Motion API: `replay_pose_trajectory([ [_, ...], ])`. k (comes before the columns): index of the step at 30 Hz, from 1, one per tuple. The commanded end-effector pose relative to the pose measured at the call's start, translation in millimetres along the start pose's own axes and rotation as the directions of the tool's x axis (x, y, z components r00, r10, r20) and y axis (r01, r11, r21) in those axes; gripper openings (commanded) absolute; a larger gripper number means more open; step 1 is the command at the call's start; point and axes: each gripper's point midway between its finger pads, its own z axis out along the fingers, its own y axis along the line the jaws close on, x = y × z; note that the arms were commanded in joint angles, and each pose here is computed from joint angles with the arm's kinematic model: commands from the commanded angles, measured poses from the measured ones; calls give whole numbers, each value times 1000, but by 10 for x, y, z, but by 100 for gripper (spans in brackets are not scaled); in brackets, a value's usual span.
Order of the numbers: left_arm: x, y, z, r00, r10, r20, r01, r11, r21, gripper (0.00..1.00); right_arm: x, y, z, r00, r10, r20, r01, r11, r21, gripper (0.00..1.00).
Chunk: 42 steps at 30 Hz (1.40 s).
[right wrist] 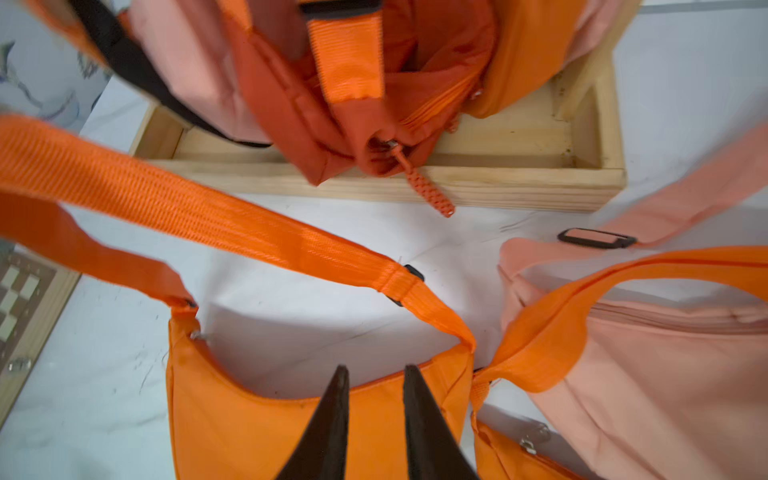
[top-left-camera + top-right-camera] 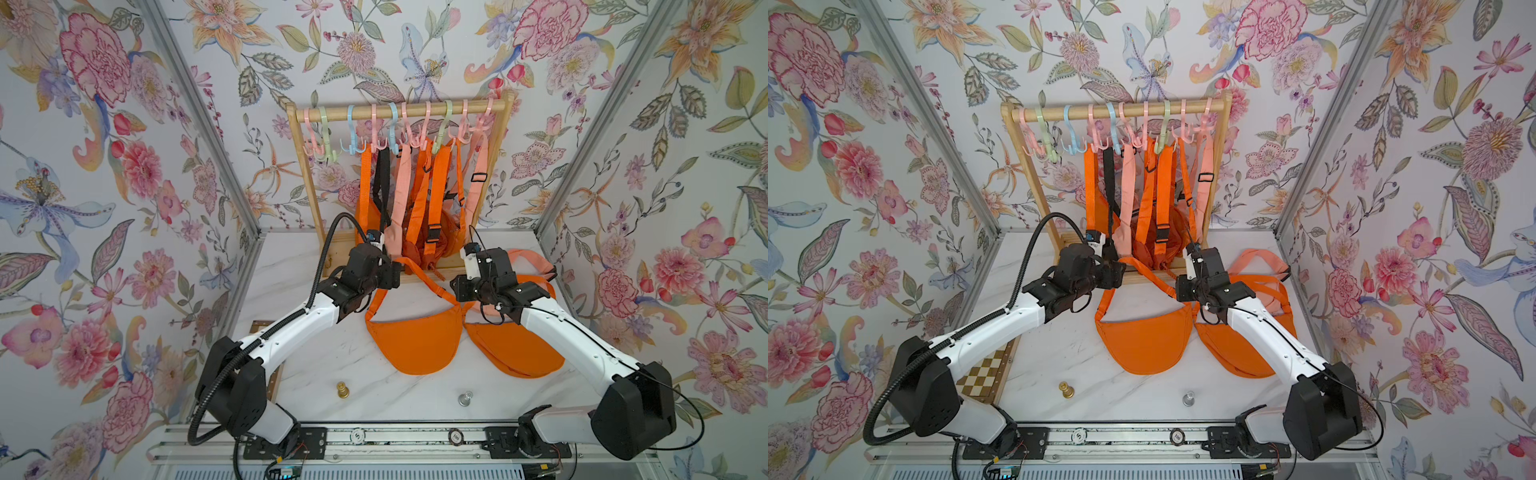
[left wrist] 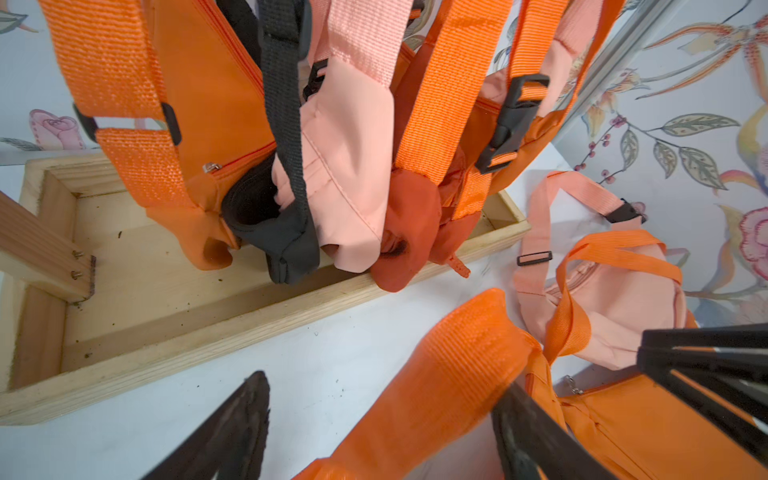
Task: Take the bag off the hook
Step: Adjust the bag at the center of the board.
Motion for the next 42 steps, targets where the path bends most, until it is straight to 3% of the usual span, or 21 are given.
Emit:
replay_pose_trajectory([
  [1,274,-58,91,994,-68,-84,72,996,48,90,358,202,-12,991,-89,-99,88,996,-11,21],
  [7,451,-40,102,984,-87,-154,94,995,41,94,813,784,-85,952,-258,-166,239,962,-130,20],
  [10,380,55,-4,988,-80,-134,81,997,2,95,1083,1035,-110,920,-344,-189,303,928,-217,20],
  [15,108,650,-342,988,-147,-36,140,978,-157,94,1622,1376,-116,852,-463,-244,357,855,-375,19],
  [21,-207,1520,-864,967,-219,128,251,904,-346,97,2138,1614,-51,777,-549,-308,362,790,-495,23],
  [27,-344,1846,-1077,948,-250,196,307,876,-373,99,2387,1703,112,745,-564,-357,325,774,-544,24],
  [29,-367,1895,-1105,946,-251,204,312,872,-377,99,2465,1630,241,725,-562,-399,330,791,-514,25],
  [35,-330,1888,-1041,948,-257,186,309,880,-359,99,2321,1200,626,767,-398,-504,225,902,-369,24],
  [42,-236,1882,-958,946,-275,171,319,884,-341,99,1733,931,838,841,-326,-431,204,930,-306,24],
])
